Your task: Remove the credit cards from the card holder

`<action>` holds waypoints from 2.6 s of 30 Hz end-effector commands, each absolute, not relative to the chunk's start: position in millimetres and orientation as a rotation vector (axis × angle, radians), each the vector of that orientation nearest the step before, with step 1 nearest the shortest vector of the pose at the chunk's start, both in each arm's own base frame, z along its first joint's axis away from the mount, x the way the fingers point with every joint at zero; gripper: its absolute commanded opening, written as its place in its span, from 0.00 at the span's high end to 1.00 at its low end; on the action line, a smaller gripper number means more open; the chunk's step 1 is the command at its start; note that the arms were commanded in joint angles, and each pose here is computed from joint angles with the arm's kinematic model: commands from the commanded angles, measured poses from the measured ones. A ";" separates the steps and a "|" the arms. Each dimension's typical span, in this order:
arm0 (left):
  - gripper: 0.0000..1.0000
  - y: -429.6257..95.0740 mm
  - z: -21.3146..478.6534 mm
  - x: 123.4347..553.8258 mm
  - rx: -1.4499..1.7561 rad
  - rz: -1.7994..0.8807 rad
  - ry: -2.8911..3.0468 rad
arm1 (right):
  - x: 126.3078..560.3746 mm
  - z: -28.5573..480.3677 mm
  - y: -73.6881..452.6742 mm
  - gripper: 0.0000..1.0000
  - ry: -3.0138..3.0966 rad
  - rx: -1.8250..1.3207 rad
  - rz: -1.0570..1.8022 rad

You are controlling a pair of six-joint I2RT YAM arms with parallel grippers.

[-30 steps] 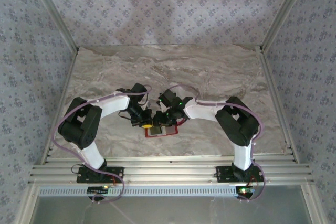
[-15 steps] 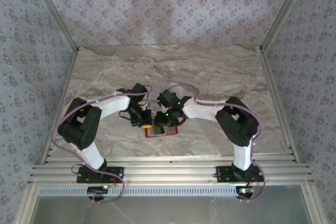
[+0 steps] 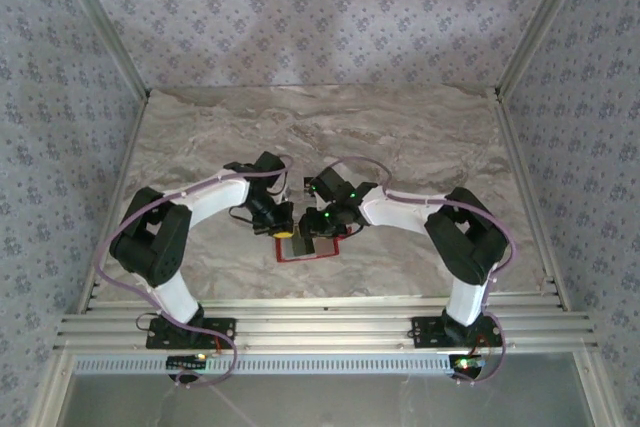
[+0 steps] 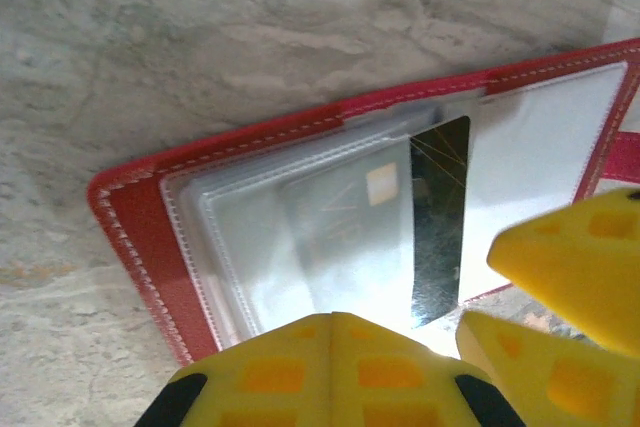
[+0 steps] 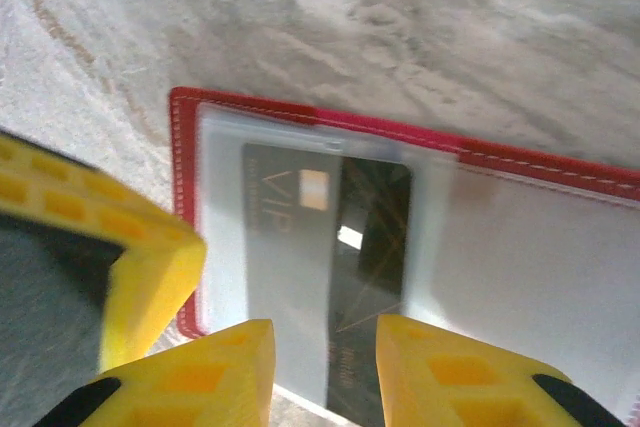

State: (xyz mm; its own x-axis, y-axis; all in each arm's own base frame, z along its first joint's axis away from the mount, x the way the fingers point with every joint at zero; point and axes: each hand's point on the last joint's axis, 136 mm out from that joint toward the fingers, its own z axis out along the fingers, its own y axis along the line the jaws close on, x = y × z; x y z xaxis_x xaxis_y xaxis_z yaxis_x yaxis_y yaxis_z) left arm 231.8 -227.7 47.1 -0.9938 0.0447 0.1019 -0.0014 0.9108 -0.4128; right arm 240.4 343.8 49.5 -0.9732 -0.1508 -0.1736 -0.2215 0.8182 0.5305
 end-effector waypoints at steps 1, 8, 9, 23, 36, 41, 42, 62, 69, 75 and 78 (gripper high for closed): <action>0.93 -232.4 53.5 225.0 -0.060 0.654 -2.942 | 237.1 45.9 336.6 0.67 2.893 -0.316 0.875; 0.95 -226.3 32.4 216.0 -0.070 0.579 -2.907 | 235.5 34.8 340.6 0.69 2.912 -0.343 0.943; 0.95 -224.6 29.1 215.0 -0.075 0.562 -2.904 | 235.4 33.1 341.1 0.69 2.915 -0.345 0.944; 0.96 -207.8 8.2 206.8 -0.114 0.407 -2.876 | 231.7 20.2 341.7 0.73 2.940 -0.311 1.002; 0.97 -198.7 1.8 204.1 -0.111 0.340 -2.878 | 230.1 40.7 354.8 0.82 2.823 -0.276 1.271; 0.96 -198.3 4.6 204.4 -0.116 0.339 -2.884 | 231.1 43.2 349.7 0.89 2.810 -0.259 1.263; 0.95 -199.0 6.4 205.6 -0.118 0.347 -2.891 | 231.3 42.9 347.5 0.90 2.813 -0.254 1.250; 0.86 -216.6 64.9 239.7 -0.093 0.535 -3.062 | 247.1 80.2 297.3 0.98 2.750 -0.452 0.916; 0.85 -194.7 65.6 244.3 0.024 0.573 -3.086 | 266.6 106.3 278.0 0.99 2.546 -0.814 0.651; 0.85 -182.8 53.7 236.9 0.074 0.593 -3.043 | 279.8 130.0 273.5 1.00 2.297 -1.305 0.455; 0.85 -180.7 44.9 231.4 0.080 0.581 -3.017 | 288.7 136.2 271.0 1.00 2.202 -1.486 0.339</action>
State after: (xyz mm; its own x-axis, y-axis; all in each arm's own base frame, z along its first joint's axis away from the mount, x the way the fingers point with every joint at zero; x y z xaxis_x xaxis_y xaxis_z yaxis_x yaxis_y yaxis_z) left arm 235.4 -177.4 45.8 -0.9971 -0.0472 0.0602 -0.0650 0.9372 -0.3425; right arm 286.7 282.9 137.2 -0.5181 -0.6384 -0.5693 -0.8201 0.5597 0.1187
